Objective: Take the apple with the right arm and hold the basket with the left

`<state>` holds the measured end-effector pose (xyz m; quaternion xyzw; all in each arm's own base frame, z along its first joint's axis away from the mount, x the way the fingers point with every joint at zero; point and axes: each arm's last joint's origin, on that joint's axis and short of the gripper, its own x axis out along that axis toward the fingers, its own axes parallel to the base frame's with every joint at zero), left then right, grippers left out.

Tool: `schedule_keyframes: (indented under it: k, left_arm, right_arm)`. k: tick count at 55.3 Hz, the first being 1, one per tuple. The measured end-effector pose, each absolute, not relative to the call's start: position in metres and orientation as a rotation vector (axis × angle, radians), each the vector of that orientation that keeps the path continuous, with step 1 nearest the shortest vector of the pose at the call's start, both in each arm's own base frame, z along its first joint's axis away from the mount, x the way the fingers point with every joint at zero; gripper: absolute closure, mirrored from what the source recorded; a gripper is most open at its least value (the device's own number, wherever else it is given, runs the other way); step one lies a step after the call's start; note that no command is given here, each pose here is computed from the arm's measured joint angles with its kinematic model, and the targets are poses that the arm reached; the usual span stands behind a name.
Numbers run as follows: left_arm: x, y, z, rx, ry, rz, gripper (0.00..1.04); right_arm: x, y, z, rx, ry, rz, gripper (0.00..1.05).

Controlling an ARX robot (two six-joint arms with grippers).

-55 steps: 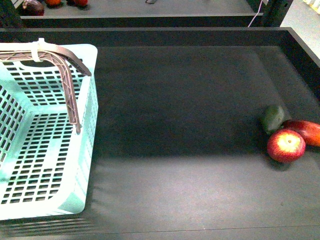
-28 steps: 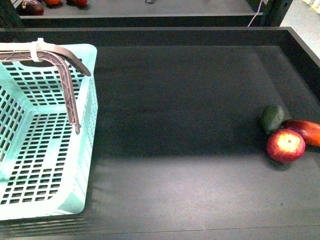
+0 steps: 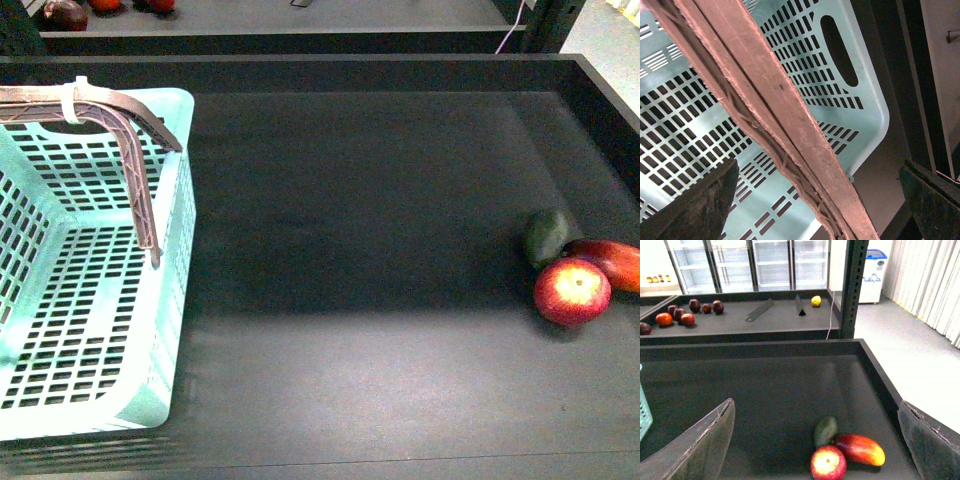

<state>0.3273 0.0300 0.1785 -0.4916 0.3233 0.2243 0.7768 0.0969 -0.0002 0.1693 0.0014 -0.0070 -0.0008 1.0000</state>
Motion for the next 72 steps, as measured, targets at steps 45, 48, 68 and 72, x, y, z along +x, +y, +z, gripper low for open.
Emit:
schedule_keyframes:
  k: [45, 48, 68, 72]
  left_arm:
    - [0.358, 0.032, 0.153, -1.070, 0.750, 0.622, 0.67]
    - [0.358, 0.032, 0.154, -1.117, 0.742, 0.632, 0.77]
    - [0.352, 0.019, 0.177, -1.013, 0.747, 0.467, 0.88]
    - [0.344, 0.012, 0.192, -0.969, 0.748, 0.403, 0.88]
  right_arm:
    - [0.097, 0.000, 0.169, 0.003, -0.014, -0.002, 0.09]
    - [0.097, 0.000, 0.169, 0.003, -0.014, -0.002, 0.09]
    - [0.097, 0.000, 0.169, 0.003, -0.014, -0.002, 0.09]
    - [0.097, 0.000, 0.169, 0.003, -0.014, -0.002, 0.09]
